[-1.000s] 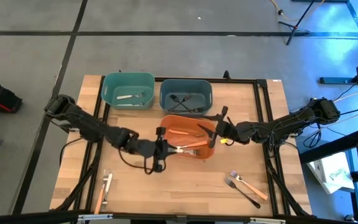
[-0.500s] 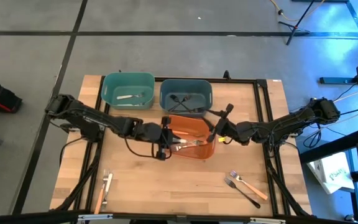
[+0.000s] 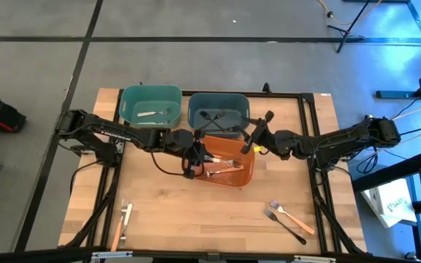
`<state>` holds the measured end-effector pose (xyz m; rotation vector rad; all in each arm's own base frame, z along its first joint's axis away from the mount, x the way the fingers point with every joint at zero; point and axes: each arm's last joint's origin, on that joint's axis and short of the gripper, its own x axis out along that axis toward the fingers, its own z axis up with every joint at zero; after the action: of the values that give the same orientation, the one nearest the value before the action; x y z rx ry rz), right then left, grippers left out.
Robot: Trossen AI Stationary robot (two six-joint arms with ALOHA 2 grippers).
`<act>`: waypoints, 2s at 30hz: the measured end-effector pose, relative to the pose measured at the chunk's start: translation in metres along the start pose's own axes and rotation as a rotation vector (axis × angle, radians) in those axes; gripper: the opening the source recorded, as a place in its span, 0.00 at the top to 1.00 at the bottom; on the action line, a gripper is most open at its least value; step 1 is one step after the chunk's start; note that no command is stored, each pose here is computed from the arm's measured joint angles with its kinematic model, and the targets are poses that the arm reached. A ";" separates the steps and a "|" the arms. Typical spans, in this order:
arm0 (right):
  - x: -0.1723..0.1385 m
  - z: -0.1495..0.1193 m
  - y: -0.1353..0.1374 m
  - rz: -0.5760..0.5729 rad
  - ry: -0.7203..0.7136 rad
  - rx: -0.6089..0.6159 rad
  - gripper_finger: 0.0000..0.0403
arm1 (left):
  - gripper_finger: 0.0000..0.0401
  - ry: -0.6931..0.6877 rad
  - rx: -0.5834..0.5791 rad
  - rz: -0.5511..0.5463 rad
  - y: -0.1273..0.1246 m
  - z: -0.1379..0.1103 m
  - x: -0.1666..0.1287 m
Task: Sort silverware by color (type)
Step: Put the white fork into the green bin
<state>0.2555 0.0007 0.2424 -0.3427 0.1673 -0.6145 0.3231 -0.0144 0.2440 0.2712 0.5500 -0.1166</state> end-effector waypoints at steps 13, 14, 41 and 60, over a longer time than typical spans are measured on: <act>0.003 -0.005 -0.003 -0.016 0.038 0.097 0.60 | 0.85 0.006 -0.007 -0.013 0.002 -0.003 0.000; 0.003 -0.006 -0.002 -0.014 0.048 0.098 0.60 | 0.85 0.011 -0.007 -0.014 0.001 -0.005 0.001; 0.003 -0.007 -0.002 0.023 0.053 0.201 0.60 | 0.85 0.029 -0.045 0.004 0.005 -0.027 0.013; 0.004 -0.005 -0.002 0.053 0.023 0.222 0.60 | 0.85 0.146 -0.089 0.002 0.006 -0.046 0.027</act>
<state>0.2563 -0.0039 0.2386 -0.1166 0.1285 -0.5782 0.3242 0.0039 0.1933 0.1947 0.6981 -0.0707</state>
